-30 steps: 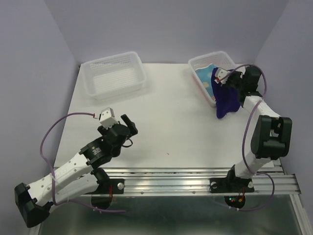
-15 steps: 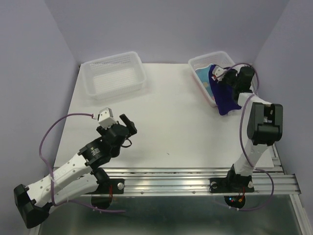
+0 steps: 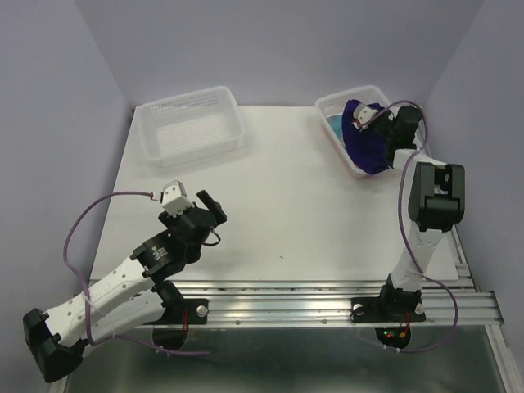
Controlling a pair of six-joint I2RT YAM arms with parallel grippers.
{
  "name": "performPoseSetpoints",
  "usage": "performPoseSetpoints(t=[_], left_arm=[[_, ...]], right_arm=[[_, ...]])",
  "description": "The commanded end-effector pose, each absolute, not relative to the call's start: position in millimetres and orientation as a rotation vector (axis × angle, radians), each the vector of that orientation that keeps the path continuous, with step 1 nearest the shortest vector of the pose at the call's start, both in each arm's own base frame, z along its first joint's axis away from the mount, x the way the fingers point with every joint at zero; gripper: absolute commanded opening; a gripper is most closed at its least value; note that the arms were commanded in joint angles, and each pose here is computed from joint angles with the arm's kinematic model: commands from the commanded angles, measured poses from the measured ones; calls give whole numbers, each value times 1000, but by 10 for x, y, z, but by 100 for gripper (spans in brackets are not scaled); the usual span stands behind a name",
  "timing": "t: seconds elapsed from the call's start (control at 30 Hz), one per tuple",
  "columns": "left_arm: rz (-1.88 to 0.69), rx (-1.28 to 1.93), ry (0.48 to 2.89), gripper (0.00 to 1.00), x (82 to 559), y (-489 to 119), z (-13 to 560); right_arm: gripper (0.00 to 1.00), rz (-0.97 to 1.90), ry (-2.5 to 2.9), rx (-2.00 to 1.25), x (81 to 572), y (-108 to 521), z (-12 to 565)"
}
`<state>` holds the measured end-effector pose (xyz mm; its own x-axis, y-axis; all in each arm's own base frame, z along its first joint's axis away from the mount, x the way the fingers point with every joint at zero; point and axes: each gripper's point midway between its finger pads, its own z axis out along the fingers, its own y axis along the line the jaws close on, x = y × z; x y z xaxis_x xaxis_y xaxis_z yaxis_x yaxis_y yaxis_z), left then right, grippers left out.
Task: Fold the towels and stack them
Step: Neatly place the folded towel into the bin
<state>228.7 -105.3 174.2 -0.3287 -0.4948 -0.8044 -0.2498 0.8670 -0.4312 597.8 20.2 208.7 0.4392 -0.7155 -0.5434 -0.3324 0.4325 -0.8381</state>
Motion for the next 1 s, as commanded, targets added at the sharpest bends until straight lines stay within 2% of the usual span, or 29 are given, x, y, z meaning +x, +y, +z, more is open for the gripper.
performPoseSetpoints(t=[0.0, 0.37, 0.47, 0.77, 0.97], left_arm=[[-258, -607, 1853, 99, 2346, -958, 1898], [-249, -609, 1858, 99, 2337, -938, 1868], [-252, -618, 1854, 99, 2334, -928, 1865], [-248, -624, 1858, 99, 2327, -914, 1828], [-244, -638, 1850, 99, 2321, -886, 1828]], right_arm=[[6, -365, 1001, -1141, 6111, 326, 2542], [8, -334, 1021, -1137, 6265, 427, 2388], [15, -334, 1032, -1110, 6323, 416, 2383], [13, -337, 1045, -1070, 6509, 391, 2296], [16, -327, 1047, -1059, 6561, 407, 2243]])
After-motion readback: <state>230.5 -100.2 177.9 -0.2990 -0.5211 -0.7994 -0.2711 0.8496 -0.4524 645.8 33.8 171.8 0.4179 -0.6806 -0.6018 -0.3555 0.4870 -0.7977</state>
